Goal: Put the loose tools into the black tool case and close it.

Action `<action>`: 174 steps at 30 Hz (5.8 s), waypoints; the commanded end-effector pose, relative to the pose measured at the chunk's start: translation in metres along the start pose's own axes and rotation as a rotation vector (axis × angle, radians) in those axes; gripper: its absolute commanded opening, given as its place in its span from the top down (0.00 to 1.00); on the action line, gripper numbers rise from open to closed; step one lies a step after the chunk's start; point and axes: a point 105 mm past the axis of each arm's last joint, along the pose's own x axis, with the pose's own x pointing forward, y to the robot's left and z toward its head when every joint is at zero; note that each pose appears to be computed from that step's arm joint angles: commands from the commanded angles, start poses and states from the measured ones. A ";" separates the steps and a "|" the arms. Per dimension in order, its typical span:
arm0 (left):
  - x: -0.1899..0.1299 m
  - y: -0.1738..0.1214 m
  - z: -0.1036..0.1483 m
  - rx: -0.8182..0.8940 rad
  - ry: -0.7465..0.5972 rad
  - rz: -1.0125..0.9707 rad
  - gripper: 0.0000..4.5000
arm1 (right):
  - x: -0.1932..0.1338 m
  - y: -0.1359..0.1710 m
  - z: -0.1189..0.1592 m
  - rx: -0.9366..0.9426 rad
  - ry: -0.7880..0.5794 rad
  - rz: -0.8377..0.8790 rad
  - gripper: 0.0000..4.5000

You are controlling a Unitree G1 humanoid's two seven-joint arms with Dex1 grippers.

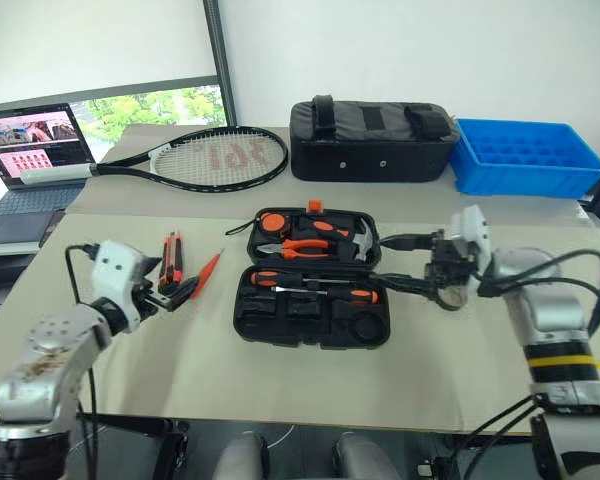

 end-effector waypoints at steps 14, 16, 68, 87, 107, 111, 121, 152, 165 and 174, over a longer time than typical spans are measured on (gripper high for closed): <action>0.049 -0.003 -0.023 -0.035 0.174 0.076 0.00 | -0.064 0.004 0.017 -0.065 0.009 -0.107 0.15; 0.053 -0.008 -0.020 -0.027 0.166 0.040 0.00 | -0.068 0.004 0.017 -0.068 0.008 -0.109 0.15; 0.060 -0.106 0.036 0.739 0.047 -0.995 0.90 | -0.077 0.025 0.021 0.006 0.011 -0.030 0.00; 0.072 -0.115 0.028 0.750 0.137 -1.028 0.67 | -0.078 0.029 0.016 -0.002 0.015 -0.056 0.00; 0.057 -0.114 0.072 0.485 -0.218 -0.934 0.71 | -0.075 0.027 0.017 -0.014 0.034 -0.045 0.00; 0.067 -0.115 0.059 0.481 -0.213 -0.905 0.98 | -0.074 0.026 0.017 -0.016 0.035 -0.042 0.00; 0.078 -0.119 0.031 0.390 -0.146 -0.951 0.98 | -0.075 0.027 0.018 -0.023 0.036 -0.048 0.00; 0.059 -0.013 0.093 0.151 -0.376 -0.419 0.66 | -0.051 0.019 0.040 -0.009 -0.135 -0.013 0.00; 0.057 0.072 0.033 0.162 -0.097 -0.020 0.01 | -0.045 0.001 0.033 -0.038 -0.140 -0.052 0.00; 0.068 0.077 -0.021 0.096 0.175 -0.055 0.01 | -0.050 0.005 0.032 -0.044 -0.124 -0.056 0.00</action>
